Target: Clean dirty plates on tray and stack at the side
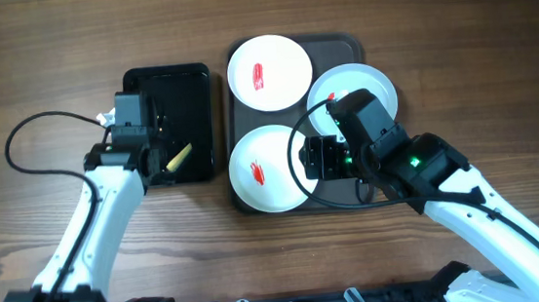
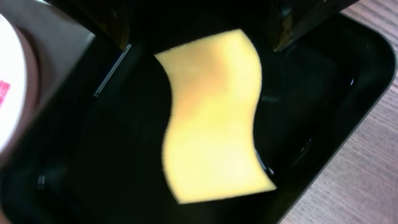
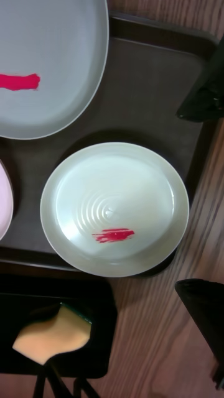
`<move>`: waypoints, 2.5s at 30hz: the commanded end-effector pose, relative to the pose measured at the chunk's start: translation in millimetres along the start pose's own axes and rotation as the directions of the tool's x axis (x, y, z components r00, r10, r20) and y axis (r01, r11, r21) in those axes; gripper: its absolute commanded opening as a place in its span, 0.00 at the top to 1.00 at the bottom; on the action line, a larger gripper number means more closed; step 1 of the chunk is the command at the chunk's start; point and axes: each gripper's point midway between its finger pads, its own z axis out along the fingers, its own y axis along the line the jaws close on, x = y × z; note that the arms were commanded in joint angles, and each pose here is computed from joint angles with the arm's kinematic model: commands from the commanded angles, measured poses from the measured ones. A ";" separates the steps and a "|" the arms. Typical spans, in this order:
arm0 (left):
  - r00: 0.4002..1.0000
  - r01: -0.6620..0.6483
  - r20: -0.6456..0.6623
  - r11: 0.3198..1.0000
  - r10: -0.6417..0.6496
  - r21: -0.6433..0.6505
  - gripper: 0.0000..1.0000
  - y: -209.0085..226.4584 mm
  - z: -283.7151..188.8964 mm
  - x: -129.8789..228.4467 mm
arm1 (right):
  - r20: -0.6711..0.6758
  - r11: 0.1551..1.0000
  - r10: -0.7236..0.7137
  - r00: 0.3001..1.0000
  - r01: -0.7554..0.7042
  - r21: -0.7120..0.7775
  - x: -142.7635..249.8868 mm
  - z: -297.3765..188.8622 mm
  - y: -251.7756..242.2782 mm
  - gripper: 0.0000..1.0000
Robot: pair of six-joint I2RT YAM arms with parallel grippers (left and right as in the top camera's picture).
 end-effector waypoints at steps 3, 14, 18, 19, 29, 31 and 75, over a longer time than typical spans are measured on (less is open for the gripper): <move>0.996 0.079 -0.036 0.994 -0.082 -0.070 0.31 -3.1 1.8 -25.8 | -0.004 1.000 0.005 1.000 -0.005 -0.015 -3.0 -0.7 4.8 0.18; 0.986 0.045 -0.157 0.992 -0.064 -0.117 0.21 -15.7 29.5 -30.0 | -0.005 1.000 0.016 1.000 -0.016 -0.015 -2.7 -0.6 4.7 0.18; 0.982 0.018 -0.183 0.988 -0.046 -0.150 0.28 -9.9 47.4 -23.9 | -0.004 1.000 0.015 1.000 -0.015 -0.015 -2.9 -0.6 4.7 0.11; 0.980 0.015 -0.193 0.987 -0.047 -0.160 0.30 -8.0 51.4 -21.0 | -0.004 1.000 0.015 1.000 -0.015 -0.015 -2.9 -0.6 4.7 0.11; 0.955 -0.021 -0.291 0.969 -0.053 -0.245 0.79 11.0 86.4 6.3 | -0.004 1.000 0.015 1.000 -0.015 -0.015 -3.0 -0.6 4.7 0.11; 0.951 -0.026 -0.303 0.967 -0.054 -0.254 0.96 13.2 89.6 9.9 | -0.004 1.000 0.015 1.000 -0.015 -0.015 -3.0 -0.6 4.7 0.11; 0.923 -0.145 -0.382 0.953 0.034 -0.265 0.07 14.4 8.2 8.1 | -0.007 1.000 0.015 1.000 -0.015 -0.013 -2.4 0.0 4.3 0.09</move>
